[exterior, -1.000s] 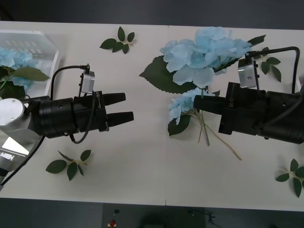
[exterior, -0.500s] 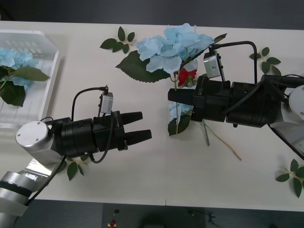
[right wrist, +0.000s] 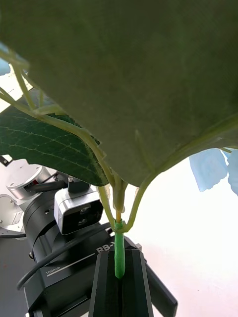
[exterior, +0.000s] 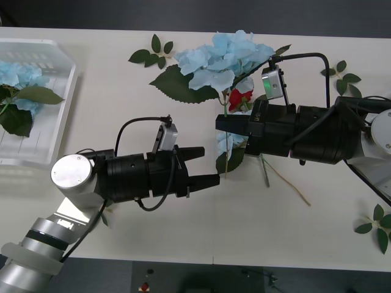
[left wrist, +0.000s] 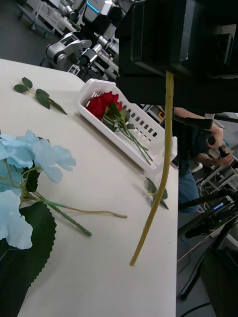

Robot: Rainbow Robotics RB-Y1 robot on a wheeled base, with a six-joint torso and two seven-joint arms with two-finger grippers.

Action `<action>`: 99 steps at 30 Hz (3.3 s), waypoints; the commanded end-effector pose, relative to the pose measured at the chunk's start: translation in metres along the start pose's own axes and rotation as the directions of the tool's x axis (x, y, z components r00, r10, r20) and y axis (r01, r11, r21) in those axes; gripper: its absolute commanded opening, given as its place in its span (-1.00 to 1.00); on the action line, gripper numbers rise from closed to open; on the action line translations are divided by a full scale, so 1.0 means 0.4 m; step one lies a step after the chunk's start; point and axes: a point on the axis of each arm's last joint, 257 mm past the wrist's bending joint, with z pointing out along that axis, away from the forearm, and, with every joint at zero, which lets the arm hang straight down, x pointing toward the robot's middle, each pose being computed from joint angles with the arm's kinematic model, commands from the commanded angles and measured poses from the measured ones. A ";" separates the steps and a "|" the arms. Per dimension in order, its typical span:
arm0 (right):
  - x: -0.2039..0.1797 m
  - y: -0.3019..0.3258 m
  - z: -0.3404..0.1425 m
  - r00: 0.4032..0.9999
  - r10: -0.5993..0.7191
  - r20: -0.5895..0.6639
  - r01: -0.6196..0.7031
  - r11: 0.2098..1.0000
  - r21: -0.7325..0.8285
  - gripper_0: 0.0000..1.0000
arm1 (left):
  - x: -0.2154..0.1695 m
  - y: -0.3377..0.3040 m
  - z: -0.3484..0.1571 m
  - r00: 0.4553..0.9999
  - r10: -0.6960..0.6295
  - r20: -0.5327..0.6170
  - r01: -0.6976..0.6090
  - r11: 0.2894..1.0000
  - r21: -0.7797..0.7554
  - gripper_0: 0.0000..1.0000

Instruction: Put the red flowers into the right box and the blue flowers into the left box

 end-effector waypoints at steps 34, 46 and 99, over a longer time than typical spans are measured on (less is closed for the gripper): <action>-0.060 0.034 0.022 0.997 0.068 0.033 -0.067 0.997 -0.041 1.00 | -0.068 -0.059 0.133 0.998 0.048 0.044 -0.049 0.998 0.032 -1.00; -0.062 0.028 0.017 0.995 0.097 0.026 -0.096 0.995 -0.036 1.00 | -0.164 0.011 -0.075 0.989 -0.074 0.131 0.072 0.997 0.019 -1.00; 0.172 -0.698 -0.134 0.775 0.505 -0.380 0.156 0.431 0.889 1.00 | -0.244 0.454 -1.359 0.951 -0.090 -0.295 -0.218 0.481 -0.849 1.00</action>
